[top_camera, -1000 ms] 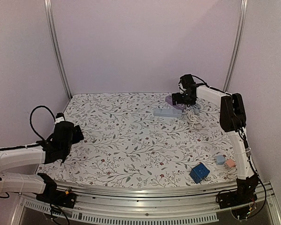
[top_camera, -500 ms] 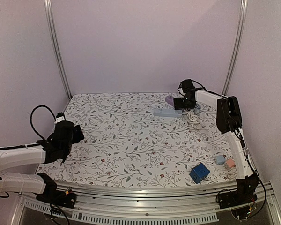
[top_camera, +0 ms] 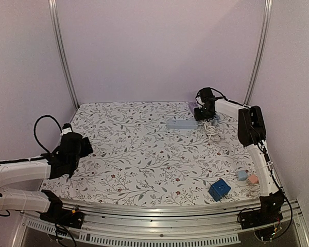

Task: Insert the plug

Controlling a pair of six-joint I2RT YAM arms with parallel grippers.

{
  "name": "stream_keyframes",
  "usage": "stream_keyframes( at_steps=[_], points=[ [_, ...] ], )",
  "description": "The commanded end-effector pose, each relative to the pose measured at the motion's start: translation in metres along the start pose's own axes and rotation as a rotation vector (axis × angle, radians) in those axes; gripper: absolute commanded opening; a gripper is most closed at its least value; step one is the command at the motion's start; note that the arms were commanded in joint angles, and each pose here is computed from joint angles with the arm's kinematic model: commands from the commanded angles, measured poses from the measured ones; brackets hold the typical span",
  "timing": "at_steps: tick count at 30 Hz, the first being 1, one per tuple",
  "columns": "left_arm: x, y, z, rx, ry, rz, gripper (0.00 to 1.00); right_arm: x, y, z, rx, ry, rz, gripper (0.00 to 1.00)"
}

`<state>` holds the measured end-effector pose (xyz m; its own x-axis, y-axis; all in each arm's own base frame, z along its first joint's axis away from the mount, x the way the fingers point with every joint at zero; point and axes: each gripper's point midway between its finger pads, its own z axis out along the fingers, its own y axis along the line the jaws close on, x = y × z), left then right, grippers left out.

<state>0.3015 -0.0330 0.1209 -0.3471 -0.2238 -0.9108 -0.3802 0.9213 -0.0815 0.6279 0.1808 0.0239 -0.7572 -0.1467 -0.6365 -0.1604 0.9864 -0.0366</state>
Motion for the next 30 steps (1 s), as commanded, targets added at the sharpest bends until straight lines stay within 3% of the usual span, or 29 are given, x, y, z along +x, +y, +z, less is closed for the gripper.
stream_keyframes(
  at_steps=[1,14,22,30],
  points=[
    [-0.005,-0.006,-0.002,0.004,-0.008,0.003,0.96,-0.037,-0.008,-0.027,0.036,-0.102,-0.017,0.3],
    [-0.005,-0.006,-0.003,0.003,-0.011,0.003,0.96,-0.105,0.0,-0.136,-0.032,-0.318,-0.003,0.28],
    [-0.005,-0.006,-0.003,0.004,-0.011,0.003,0.96,-0.096,0.016,-0.189,-0.064,-0.352,-0.033,0.26],
    [-0.005,-0.007,-0.003,0.003,-0.011,0.009,0.96,-0.047,0.094,-0.24,-0.314,-0.355,-0.224,0.28]
  ],
)
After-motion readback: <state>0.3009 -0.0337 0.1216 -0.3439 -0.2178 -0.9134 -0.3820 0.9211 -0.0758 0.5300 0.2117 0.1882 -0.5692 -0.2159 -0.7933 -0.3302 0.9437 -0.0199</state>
